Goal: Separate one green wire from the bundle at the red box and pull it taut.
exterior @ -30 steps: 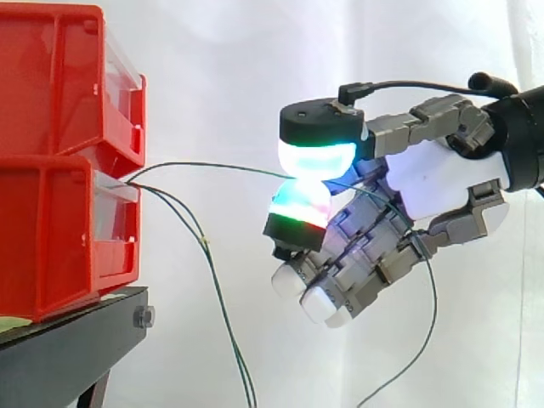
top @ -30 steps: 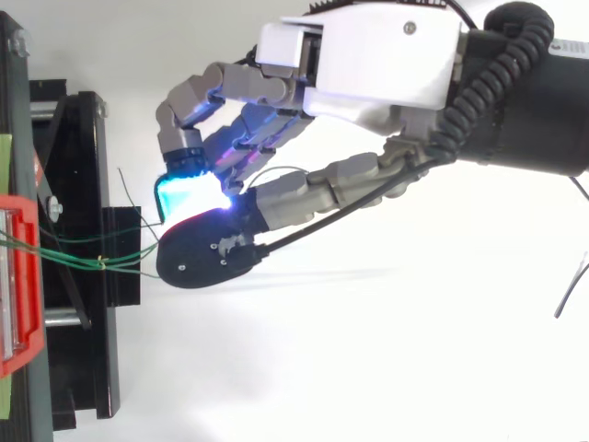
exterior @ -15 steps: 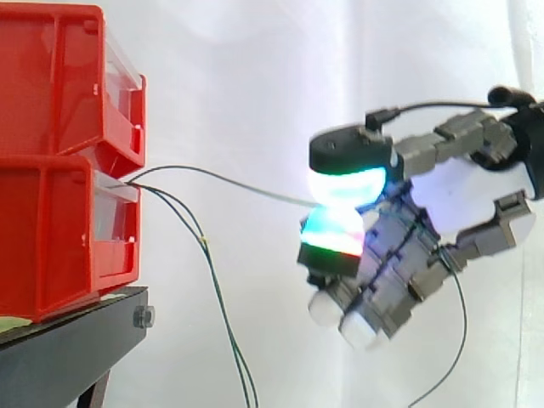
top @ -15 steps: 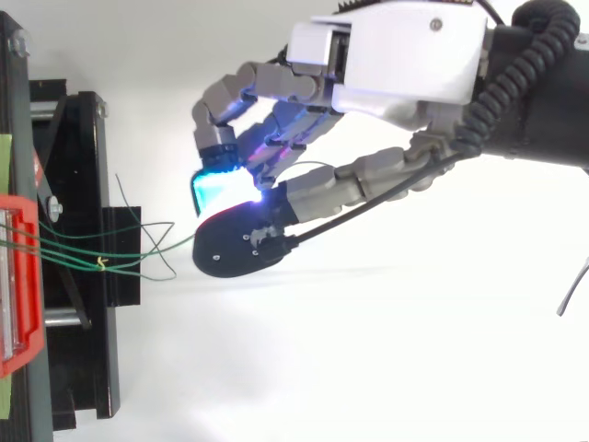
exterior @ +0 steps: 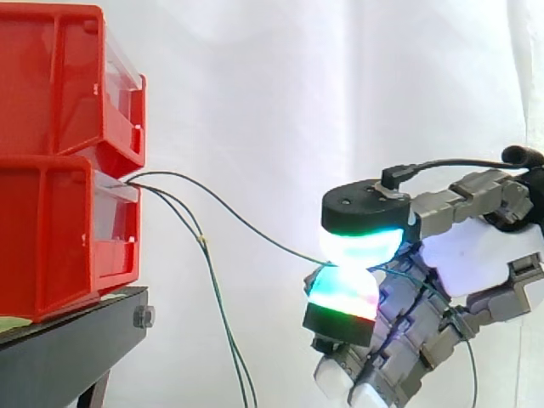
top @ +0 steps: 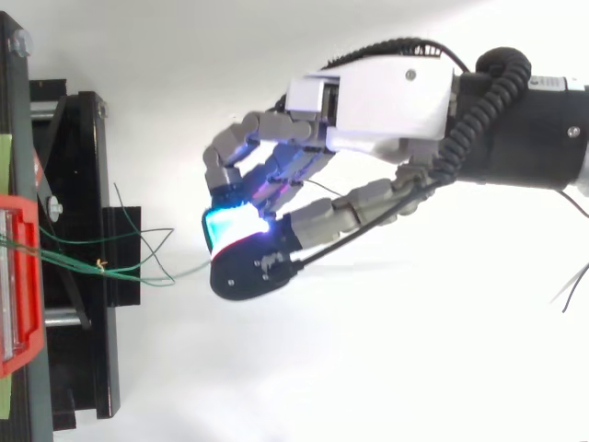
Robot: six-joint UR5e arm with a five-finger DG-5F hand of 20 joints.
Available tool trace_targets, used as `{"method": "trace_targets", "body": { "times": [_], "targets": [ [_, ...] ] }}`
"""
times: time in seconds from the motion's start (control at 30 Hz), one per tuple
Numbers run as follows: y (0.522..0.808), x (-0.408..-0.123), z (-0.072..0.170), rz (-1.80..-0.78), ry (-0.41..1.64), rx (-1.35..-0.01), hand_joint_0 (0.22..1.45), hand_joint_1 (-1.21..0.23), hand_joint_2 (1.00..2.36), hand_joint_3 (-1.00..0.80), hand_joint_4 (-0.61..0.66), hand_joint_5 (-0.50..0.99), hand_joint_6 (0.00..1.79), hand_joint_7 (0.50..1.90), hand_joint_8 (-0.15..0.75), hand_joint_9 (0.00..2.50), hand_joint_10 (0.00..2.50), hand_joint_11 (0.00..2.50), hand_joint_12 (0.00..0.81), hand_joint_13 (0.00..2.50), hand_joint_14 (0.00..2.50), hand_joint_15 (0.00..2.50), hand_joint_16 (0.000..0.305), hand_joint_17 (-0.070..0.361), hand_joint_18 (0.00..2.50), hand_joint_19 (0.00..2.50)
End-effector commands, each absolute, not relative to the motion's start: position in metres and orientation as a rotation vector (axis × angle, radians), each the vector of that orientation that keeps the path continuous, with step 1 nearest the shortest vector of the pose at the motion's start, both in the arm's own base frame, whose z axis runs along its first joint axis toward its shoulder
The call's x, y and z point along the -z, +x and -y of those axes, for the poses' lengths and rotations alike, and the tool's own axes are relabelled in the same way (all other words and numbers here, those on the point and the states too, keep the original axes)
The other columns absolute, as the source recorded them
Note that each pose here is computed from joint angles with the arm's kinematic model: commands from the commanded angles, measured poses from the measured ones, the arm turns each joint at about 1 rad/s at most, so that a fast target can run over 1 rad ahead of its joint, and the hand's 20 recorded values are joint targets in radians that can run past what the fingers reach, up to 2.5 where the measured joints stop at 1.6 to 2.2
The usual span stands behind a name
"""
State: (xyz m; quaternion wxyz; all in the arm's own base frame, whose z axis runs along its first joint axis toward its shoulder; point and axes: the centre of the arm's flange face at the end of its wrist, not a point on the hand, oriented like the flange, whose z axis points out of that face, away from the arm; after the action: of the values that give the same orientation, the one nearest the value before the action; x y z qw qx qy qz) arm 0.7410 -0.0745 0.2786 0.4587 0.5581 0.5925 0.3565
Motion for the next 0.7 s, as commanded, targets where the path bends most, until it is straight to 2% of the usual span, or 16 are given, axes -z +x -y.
{"method": "trace_targets", "body": {
  "times": [0.0,0.23,0.4,0.53,0.67],
  "targets": [
    [0.741,-0.277,0.074,-1.491,1.362,-0.92,0.62,-0.78,1.02,0.06,0.09,-0.18,0.85,1.28,0.339,0.8,0.01,0.27,0.422,0.68,0.01,0.23,0.052,0.117,0.54,0.35],
    [0.734,-0.271,0.079,-1.492,1.349,-0.968,0.62,-0.78,1.02,0.06,0.08,-0.18,0.85,1.27,0.34,0.8,0.01,0.28,0.421,0.67,0.01,0.23,0.052,0.118,0.54,0.35],
    [0.721,-0.264,0.077,-1.374,1.274,-1.04,0.62,-0.78,1.02,0.06,0.09,-0.18,0.85,1.27,0.341,0.79,0.01,0.27,0.422,0.67,0.01,0.23,0.052,0.118,0.54,0.35],
    [0.713,-0.257,0.084,-1.282,1.267,-1.028,0.62,-0.78,1.02,0.06,0.09,-0.18,0.85,1.27,0.343,0.79,0.01,0.27,0.424,0.67,0.01,0.23,0.052,0.118,0.54,0.35],
    [0.712,-0.255,0.088,-1.263,1.266,-1.025,0.62,-0.78,1.02,0.06,0.08,-0.18,0.85,1.27,0.341,0.79,0.01,0.27,0.423,0.67,0.01,0.23,0.052,0.118,0.54,0.34]
  ]
}}
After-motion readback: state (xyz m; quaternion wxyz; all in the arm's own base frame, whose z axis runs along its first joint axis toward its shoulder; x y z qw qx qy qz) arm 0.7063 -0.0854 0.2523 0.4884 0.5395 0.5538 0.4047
